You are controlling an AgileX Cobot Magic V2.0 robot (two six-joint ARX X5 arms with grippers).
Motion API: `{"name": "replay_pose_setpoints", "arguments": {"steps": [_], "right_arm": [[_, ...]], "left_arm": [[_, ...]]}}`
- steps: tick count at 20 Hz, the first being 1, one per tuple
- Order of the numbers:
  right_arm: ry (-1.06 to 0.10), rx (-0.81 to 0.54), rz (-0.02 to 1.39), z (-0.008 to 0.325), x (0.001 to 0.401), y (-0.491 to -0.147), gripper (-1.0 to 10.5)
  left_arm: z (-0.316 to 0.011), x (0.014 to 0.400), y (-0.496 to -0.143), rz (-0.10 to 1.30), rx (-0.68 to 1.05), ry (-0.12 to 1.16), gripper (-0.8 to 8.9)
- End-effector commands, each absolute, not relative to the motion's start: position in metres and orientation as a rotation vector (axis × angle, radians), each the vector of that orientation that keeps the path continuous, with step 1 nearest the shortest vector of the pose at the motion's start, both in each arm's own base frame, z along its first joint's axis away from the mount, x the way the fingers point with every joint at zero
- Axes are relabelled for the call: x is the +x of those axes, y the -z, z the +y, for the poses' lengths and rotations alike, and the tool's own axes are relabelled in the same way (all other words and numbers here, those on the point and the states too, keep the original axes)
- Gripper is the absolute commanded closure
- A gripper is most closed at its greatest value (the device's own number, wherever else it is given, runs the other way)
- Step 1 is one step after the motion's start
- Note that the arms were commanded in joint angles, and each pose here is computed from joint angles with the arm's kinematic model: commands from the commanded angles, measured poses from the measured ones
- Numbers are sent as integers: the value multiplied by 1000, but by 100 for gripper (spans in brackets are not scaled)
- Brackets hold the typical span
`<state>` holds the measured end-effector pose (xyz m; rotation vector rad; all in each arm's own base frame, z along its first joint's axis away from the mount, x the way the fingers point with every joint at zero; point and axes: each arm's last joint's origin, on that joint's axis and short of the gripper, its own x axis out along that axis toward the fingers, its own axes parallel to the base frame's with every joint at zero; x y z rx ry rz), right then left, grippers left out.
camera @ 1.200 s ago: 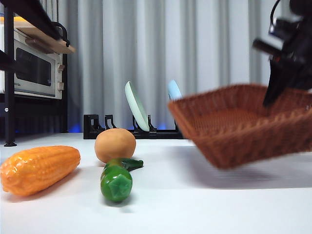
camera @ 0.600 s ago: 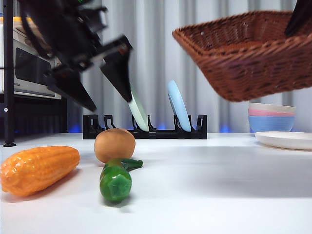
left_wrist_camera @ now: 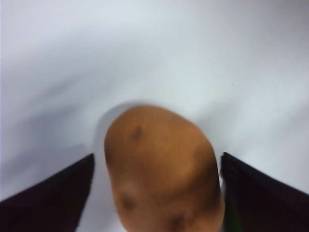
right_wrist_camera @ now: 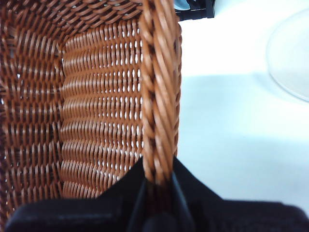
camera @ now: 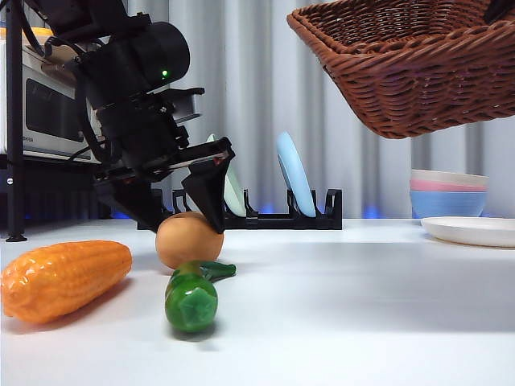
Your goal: Pick up the basket,pick up the corn from the table,pick up the potato from the table,pick up the cucumber from the table,put all items into the basket
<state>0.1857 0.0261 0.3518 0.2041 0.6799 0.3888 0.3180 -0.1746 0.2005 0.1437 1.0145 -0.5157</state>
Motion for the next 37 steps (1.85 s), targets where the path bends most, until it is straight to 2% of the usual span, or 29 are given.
{"name": "replay_pose_setpoints", "arguments": {"steps": [1, 3, 7, 9, 12, 16, 19, 22, 26, 32, 34, 35, 37], "right_arm": [[-393, 224, 662, 27, 186, -354, 963], [-393, 224, 662, 27, 186, -354, 963], [-393, 224, 662, 27, 186, -354, 963], [-393, 224, 664, 27, 187, -354, 963], [-390, 228, 693, 27, 195, -348, 963], [-380, 271, 791, 33, 218, -331, 963], [-407, 273, 845, 46, 238, -316, 963], [-461, 283, 856, 67, 251, -306, 963], [-541, 278, 825, 92, 253, -306, 963], [-575, 287, 812, 103, 251, -308, 963], [-575, 288, 813, 103, 251, -308, 963], [-573, 291, 817, 103, 251, -308, 963], [-573, 291, 819, 103, 250, -308, 963]], "left_arm": [[-176, 317, -198, 1018, 168, 539, 647], [-176, 316, -197, 1023, 185, 583, 825], [-177, 316, -201, 1007, 176, 604, 822], [-171, 311, -218, 978, 167, 597, 822], [-159, 293, -268, 831, 138, 603, 822], [-138, 246, -340, 607, 8, 609, 822], [-139, 213, -369, 504, -30, 678, 822], [-157, 197, -369, 521, -31, 758, 822], [-198, 187, -350, 601, 35, 878, 822], [-250, 177, -311, 704, 180, 879, 822], [-261, 176, -299, 737, 210, 895, 792], [-263, 176, -296, 746, 218, 895, 704], [-264, 177, -294, 742, 233, 858, 379]]}}
